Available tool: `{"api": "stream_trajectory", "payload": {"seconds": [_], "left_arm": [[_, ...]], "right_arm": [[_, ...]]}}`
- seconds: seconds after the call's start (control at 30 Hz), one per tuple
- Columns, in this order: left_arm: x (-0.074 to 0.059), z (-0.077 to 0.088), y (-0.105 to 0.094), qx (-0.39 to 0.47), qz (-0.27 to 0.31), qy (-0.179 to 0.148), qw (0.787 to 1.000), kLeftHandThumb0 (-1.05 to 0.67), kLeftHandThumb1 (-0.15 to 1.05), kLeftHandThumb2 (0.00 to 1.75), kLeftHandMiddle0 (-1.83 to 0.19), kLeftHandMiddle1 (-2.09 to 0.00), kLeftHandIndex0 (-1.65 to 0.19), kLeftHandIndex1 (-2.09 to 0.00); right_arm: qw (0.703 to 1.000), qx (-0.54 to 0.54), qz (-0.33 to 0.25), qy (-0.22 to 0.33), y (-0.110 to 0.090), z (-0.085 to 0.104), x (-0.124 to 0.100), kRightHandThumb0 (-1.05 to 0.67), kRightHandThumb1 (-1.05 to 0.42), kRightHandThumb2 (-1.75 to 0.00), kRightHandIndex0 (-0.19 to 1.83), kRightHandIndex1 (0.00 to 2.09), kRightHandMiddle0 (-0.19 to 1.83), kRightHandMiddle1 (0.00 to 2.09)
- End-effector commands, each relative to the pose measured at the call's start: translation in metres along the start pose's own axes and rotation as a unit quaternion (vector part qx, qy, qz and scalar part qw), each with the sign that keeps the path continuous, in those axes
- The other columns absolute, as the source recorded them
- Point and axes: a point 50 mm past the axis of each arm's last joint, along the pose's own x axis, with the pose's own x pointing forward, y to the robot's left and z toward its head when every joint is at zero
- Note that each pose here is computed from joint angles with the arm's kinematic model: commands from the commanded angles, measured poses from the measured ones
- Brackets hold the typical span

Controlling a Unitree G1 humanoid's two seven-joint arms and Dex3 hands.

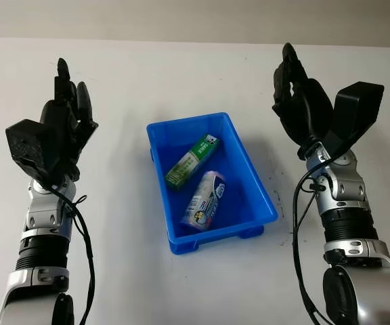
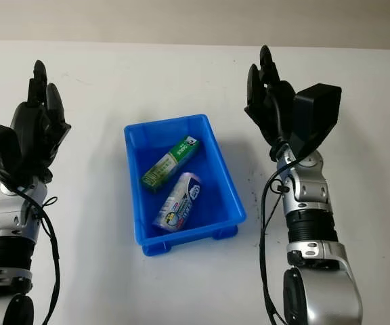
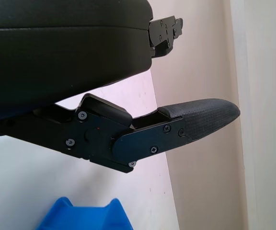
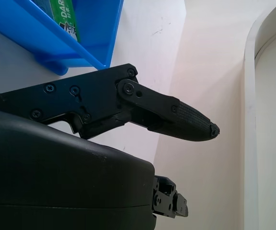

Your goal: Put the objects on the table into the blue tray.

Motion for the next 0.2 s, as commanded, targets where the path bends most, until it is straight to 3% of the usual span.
{"api": "stream_trajectory", "payload": {"seconds": [0.0, 0.17], "left_arm": [[-0.0034, 0.0009, -0.0025, -0.002, -0.005, -0.003, 1.000, -0.86, 1.05, 0.74, 0.19, 0.00, 0.19, 0.00], [-0.0061, 0.0049, -0.0065, -0.008, -0.004, -0.012, 1.000, -0.85, 1.05, 0.72, 0.19, 0.00, 0.19, 0.00]], "right_arm": [[1.000, 0.001, 0.000, -0.008, -0.0007, 0.0023, 0.0003, -0.74, -1.05, -0.78, -0.19, 0.00, -0.19, 0.00], [1.000, 0.000, -0.003, -0.009, 0.0005, 0.0021, -0.0001, -0.74, -1.05, -0.77, -0.19, 0.00, -0.19, 0.00]]}}
